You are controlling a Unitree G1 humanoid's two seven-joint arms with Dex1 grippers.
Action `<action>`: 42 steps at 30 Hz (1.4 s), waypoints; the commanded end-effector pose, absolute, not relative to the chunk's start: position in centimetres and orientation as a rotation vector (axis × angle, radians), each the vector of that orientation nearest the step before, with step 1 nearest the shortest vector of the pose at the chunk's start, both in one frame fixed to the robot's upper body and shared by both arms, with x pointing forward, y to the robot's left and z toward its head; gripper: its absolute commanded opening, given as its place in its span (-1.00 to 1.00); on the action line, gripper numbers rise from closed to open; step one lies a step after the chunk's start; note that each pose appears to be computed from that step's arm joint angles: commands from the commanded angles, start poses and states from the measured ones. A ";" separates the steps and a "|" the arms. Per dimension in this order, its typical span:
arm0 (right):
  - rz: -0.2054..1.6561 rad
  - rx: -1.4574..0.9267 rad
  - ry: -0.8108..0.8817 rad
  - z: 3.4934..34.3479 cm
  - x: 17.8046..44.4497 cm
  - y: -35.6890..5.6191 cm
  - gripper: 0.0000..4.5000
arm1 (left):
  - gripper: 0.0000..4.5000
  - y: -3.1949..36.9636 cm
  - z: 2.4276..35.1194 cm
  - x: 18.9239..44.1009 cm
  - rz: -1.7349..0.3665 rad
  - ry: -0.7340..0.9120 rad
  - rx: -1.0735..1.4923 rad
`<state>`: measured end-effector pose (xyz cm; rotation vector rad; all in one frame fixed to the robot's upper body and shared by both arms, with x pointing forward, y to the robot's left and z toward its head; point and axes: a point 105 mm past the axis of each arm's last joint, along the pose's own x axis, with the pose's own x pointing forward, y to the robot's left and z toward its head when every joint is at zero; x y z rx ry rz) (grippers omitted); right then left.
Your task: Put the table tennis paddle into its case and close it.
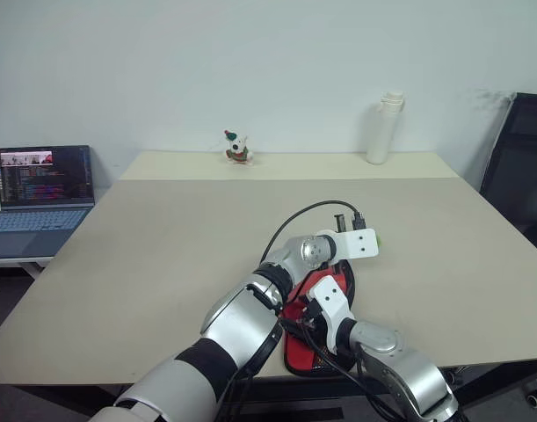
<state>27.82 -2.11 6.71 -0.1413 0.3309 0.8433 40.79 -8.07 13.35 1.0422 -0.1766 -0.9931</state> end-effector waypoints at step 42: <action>0.665 -0.264 0.203 18.6 33.6 -16.0 0.61 | 0.64 6.0 14.0 39.9 -1.243 0.109 0.271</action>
